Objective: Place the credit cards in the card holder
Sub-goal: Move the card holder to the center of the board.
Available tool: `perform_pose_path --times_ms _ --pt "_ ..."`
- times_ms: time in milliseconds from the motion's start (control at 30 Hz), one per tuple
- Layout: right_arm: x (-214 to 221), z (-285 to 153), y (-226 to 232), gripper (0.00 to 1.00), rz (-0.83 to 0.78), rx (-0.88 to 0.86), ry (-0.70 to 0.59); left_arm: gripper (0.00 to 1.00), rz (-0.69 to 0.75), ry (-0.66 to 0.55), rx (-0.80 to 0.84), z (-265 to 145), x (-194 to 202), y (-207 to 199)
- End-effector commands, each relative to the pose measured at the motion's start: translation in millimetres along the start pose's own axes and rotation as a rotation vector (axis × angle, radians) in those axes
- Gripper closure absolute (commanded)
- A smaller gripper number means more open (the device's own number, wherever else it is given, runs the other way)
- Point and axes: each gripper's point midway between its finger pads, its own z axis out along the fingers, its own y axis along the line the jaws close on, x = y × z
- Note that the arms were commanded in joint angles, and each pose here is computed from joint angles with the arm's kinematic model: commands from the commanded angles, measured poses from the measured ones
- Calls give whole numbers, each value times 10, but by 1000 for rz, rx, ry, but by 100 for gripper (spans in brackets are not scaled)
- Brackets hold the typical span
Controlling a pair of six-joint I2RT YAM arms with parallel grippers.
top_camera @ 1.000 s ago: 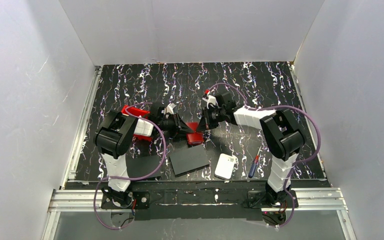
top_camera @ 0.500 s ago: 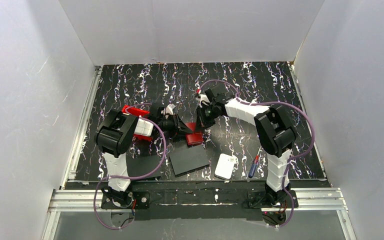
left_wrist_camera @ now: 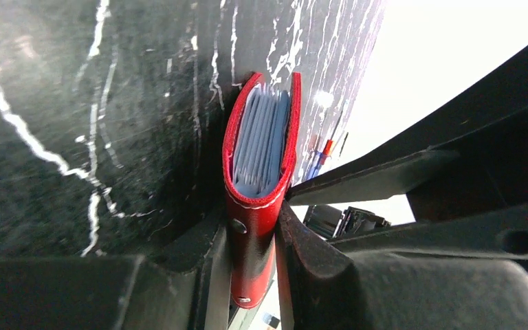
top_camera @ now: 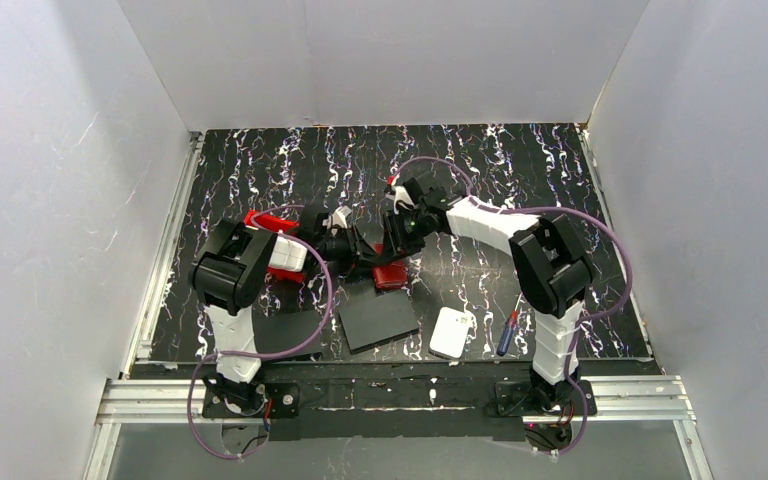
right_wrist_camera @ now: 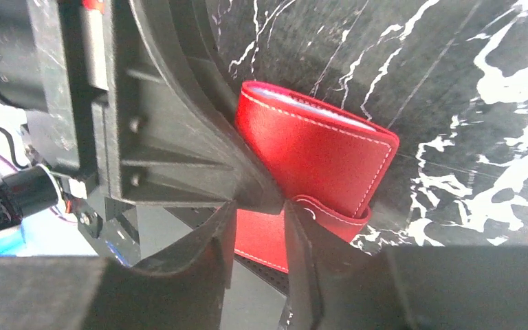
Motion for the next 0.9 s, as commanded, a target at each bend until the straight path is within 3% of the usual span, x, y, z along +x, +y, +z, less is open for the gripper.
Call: perform_pose_path --times_ms 0,167,400,500,667,867 --pt "-535 -597 -20 55 -80 88 -165 100 21 3 -17 58 33 -138" --pt "-633 -1082 -130 46 -72 163 -274 100 -20 -104 -66 53 -201 -162" --pt "-473 -1577 -355 42 -25 239 -396 100 -128 -460 -187 -137 -1017 -132" --pt "-303 -1641 -414 41 -1 247 -389 100 -197 -653 -227 -412 -1517 -123" --pt "-139 -1685 -447 40 11 251 -386 100 -223 -788 -213 -765 -2065 -212" --pt "-58 -1695 -450 40 20 243 -379 100 -261 -1017 -404 -1444 -2275 5"
